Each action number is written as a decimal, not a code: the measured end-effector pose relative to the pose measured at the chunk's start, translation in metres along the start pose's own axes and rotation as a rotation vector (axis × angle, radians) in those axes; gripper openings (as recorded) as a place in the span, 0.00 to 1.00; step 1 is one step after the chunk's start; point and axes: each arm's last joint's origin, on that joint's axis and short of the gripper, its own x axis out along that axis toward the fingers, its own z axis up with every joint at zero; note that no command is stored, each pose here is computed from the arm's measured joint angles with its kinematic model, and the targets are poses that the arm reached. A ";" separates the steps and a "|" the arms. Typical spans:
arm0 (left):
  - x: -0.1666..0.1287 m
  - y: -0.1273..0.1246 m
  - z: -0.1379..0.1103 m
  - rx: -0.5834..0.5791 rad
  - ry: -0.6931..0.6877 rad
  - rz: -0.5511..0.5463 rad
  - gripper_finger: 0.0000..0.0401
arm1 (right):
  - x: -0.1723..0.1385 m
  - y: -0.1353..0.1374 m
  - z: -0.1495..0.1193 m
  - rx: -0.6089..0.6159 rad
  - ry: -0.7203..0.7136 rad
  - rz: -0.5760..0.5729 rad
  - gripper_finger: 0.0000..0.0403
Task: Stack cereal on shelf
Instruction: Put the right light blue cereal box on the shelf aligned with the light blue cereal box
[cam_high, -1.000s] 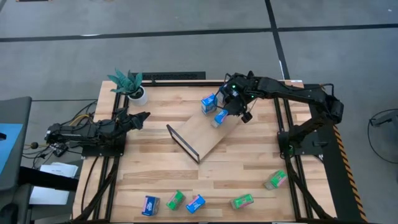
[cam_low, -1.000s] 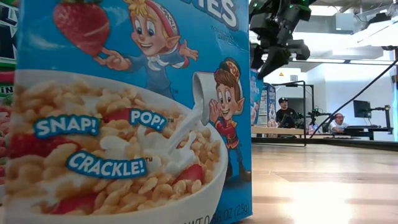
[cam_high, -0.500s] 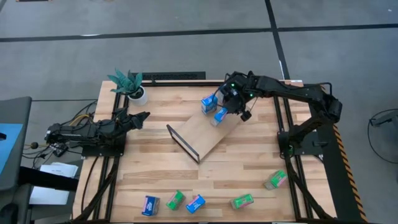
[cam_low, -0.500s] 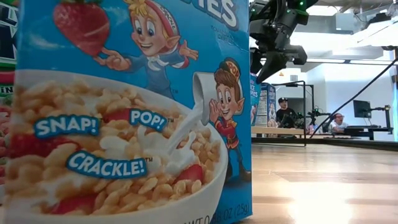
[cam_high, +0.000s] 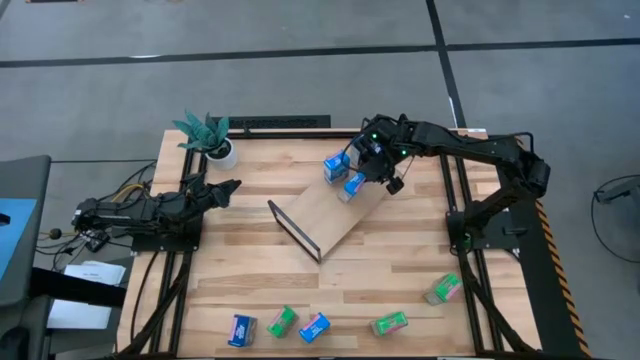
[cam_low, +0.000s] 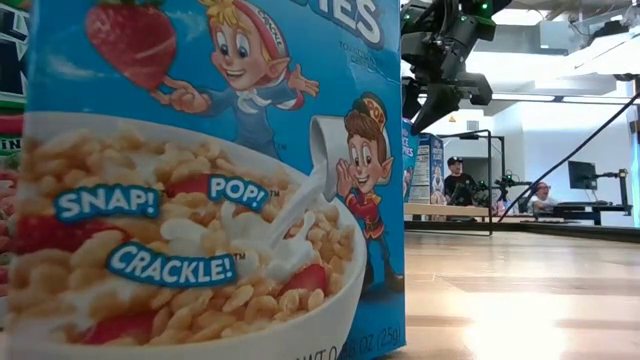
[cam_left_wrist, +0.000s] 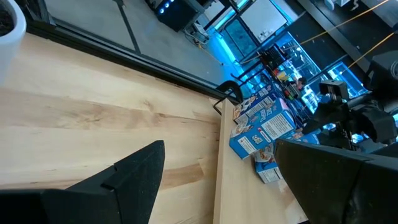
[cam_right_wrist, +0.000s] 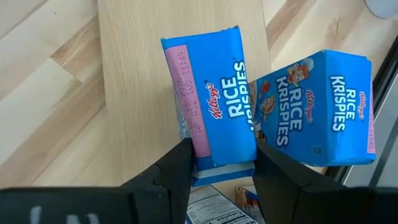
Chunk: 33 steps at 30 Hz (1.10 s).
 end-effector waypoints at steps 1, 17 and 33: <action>0.000 0.000 0.000 0.000 0.000 0.000 0.73 | 0.000 0.000 0.000 0.002 0.000 0.000 0.42; 0.000 0.000 0.000 0.000 0.000 0.000 0.73 | 0.001 -0.002 0.002 0.064 0.036 -0.046 0.62; 0.000 0.000 0.000 0.000 0.000 0.000 0.73 | 0.004 0.004 0.012 0.049 0.064 -0.049 0.62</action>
